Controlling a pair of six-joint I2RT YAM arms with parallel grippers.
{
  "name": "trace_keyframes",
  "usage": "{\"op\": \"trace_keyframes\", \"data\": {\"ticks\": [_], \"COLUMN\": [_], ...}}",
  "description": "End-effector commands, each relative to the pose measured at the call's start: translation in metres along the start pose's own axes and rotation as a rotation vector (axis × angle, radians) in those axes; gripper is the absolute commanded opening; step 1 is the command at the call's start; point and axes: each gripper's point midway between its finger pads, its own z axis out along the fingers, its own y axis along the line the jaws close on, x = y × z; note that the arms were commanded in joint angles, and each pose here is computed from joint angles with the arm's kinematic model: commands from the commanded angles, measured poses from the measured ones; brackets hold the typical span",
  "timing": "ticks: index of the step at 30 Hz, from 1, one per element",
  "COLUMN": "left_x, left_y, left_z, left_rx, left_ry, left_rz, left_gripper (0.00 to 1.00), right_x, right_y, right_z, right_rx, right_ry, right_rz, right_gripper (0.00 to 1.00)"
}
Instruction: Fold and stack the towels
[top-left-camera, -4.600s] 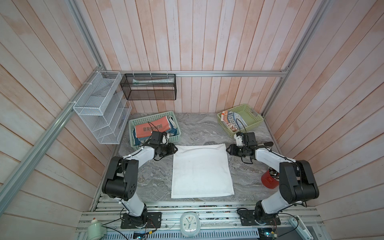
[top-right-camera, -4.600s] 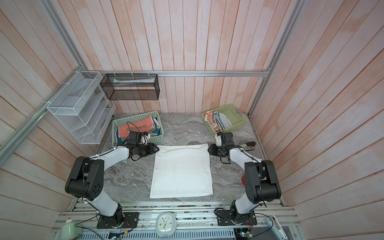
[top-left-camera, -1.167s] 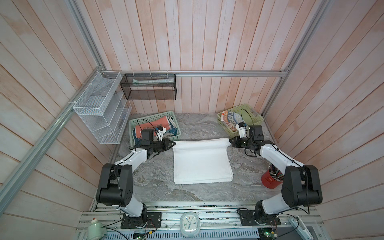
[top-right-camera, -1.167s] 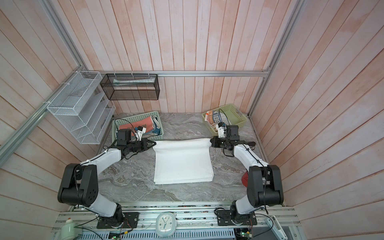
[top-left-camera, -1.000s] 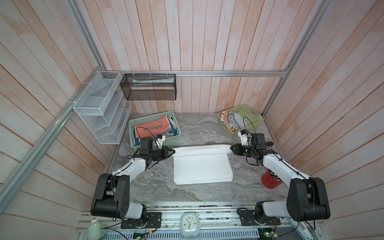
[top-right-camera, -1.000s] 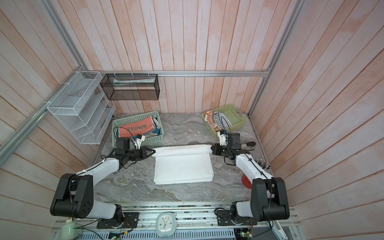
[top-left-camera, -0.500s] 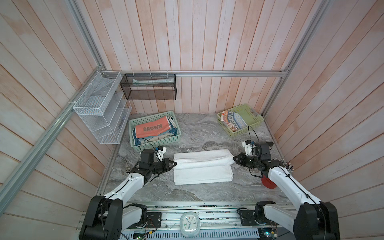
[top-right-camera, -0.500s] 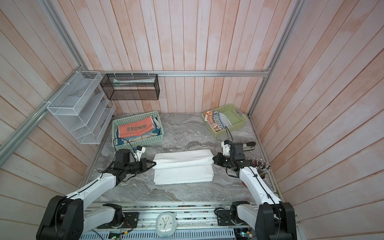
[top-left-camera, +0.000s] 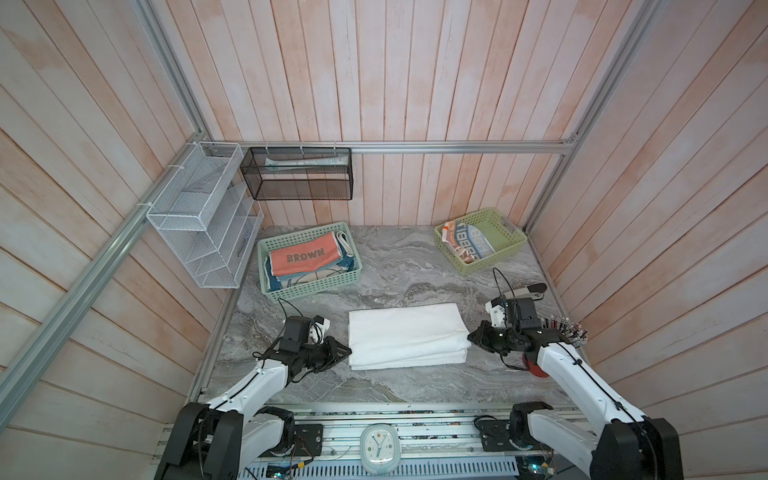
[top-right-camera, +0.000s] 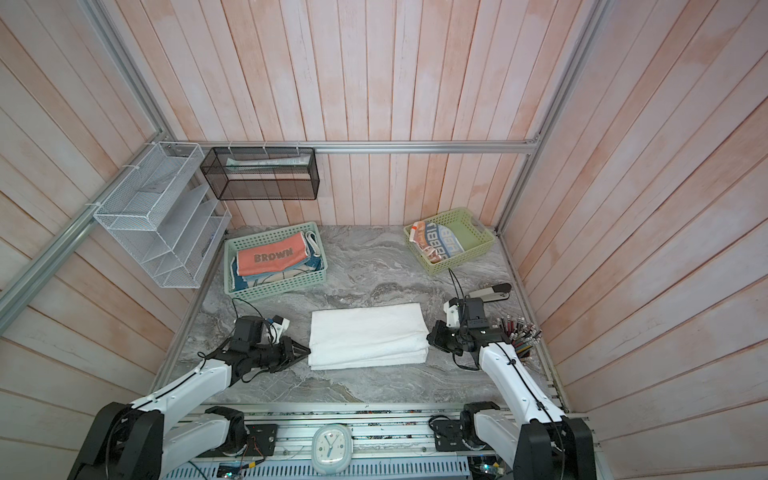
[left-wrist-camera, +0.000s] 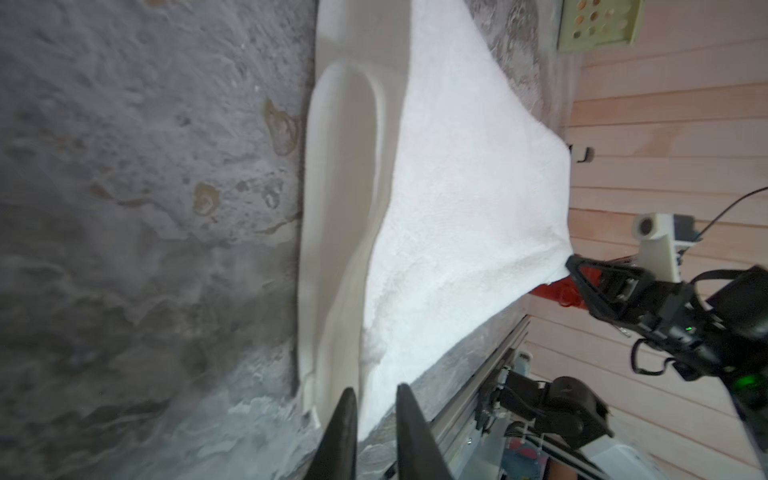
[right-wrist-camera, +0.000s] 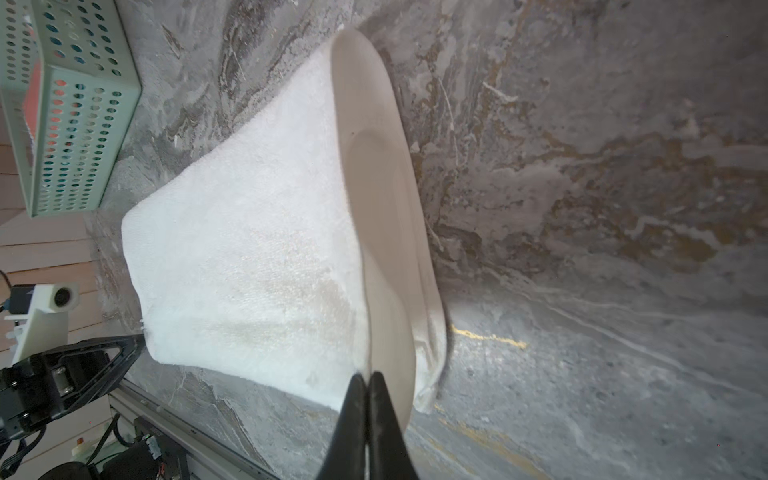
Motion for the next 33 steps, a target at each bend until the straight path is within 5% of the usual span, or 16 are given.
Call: {"op": "trace_keyframes", "data": {"ticks": [1,10,18,33], "left_x": [-0.003,-0.041,-0.055,-0.053], "left_y": [0.013,-0.007,-0.003,-0.010], "left_z": [-0.007,0.005,0.036,0.078], "left_rx": [-0.098,-0.100,-0.065,-0.049], "left_ry": [-0.035,-0.022,0.015,0.095], "left_rz": [-0.050,-0.003,-0.029,-0.066], "left_gripper": [0.39,0.50,0.55,0.49], "right_x": [0.006,-0.012,-0.008,0.005], "right_y": [-0.010,-0.003,0.041,0.029], "right_z": [-0.004,-0.005,0.036,0.084], "right_rx": [0.055,0.108,0.111,0.133], "right_ry": [0.002,-0.024,0.053,0.167], "right_rz": [0.029,-0.035,-0.210,-0.268], "right_gripper": [0.36,0.44,0.45,0.45]}}
